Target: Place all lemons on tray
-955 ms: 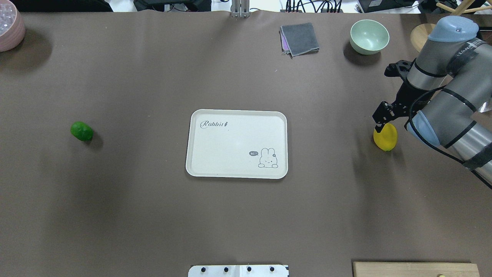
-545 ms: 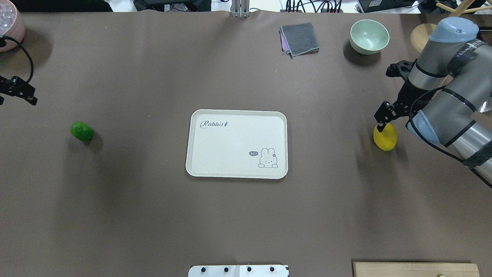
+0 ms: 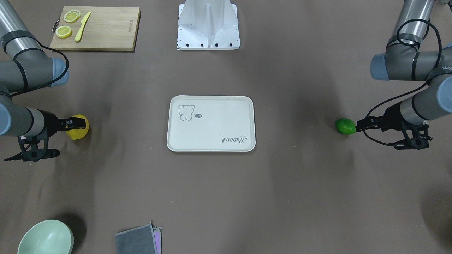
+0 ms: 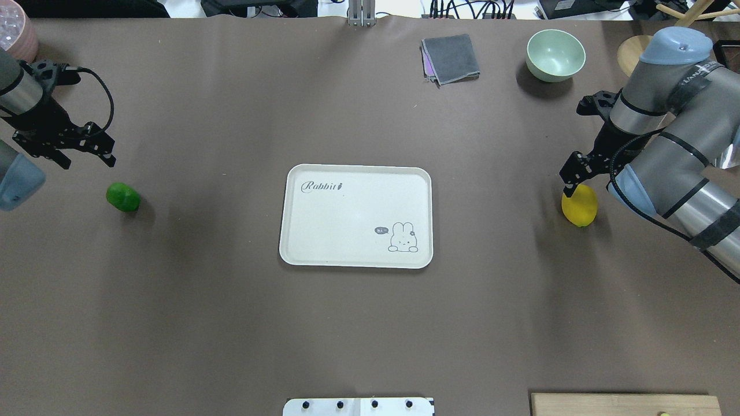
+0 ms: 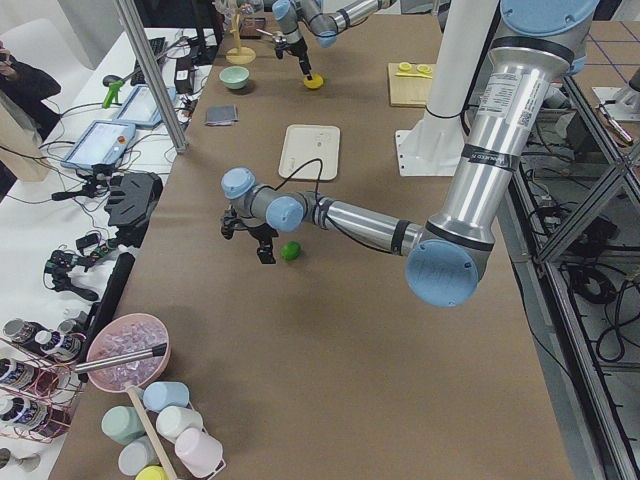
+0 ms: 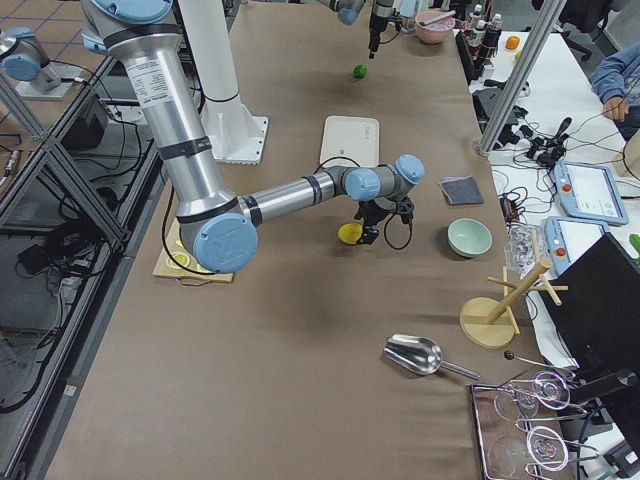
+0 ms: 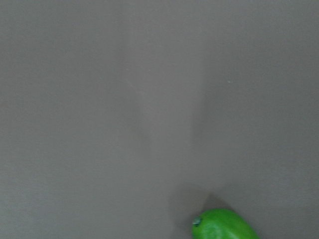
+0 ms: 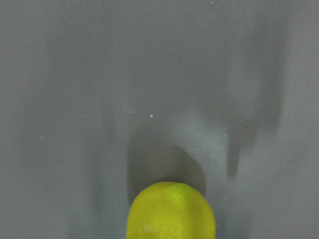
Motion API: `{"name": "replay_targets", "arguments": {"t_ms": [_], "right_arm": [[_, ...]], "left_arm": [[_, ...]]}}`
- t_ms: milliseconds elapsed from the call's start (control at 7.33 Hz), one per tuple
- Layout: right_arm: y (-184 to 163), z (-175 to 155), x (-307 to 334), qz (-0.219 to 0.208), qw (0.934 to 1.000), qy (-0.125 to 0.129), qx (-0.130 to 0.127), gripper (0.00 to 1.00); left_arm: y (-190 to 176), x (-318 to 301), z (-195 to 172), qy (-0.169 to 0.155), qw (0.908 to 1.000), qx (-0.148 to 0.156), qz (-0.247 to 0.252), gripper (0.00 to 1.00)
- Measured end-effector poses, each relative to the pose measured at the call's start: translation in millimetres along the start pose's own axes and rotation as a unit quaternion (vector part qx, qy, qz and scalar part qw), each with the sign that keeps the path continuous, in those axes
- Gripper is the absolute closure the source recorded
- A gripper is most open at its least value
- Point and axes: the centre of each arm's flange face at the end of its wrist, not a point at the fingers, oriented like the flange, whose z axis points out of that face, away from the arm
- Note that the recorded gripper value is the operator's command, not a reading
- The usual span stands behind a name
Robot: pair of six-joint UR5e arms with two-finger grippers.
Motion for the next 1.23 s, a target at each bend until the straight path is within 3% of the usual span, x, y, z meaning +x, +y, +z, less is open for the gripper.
{"name": "replay_targets", "arguments": {"t_ms": [273, 409, 545, 682, 818, 1227], "right_arm": [[-4.6, 9.9, -1.9, -0.004, 1.0, 0.001, -0.004, 0.02], [-8.2, 13.1, -3.1, -0.005, 1.0, 0.001, -0.005, 0.28], [-10.2, 14.4, -4.3, -0.006, 1.0, 0.001, -0.005, 0.6], [-11.2, 15.4, -4.6, -0.006, 1.0, 0.001, -0.006, 0.77], [-11.5, 15.7, -4.4, -0.007, 1.0, 0.001, -0.007, 0.82], [-13.8, 5.9, -4.5, -0.005, 1.0, -0.006, -0.001, 0.81]], "left_arm": [[4.3, 29.6, 21.6, 0.004, 0.9998, -0.019, -0.006, 0.02], [5.5, 32.6, 30.9, 0.002, 0.9996, -0.026, -0.009, 0.02], [5.9, 32.6, 38.1, -0.001, 0.9994, -0.032, -0.012, 0.02], [7.2, 32.9, 44.3, -0.003, 0.9993, -0.037, -0.012, 0.02], [8.8, 31.0, 47.9, -0.005, 0.9991, -0.039, -0.014, 0.02], [12.6, 18.0, 56.1, -0.01, 0.9987, -0.047, -0.02, 0.02]]}}
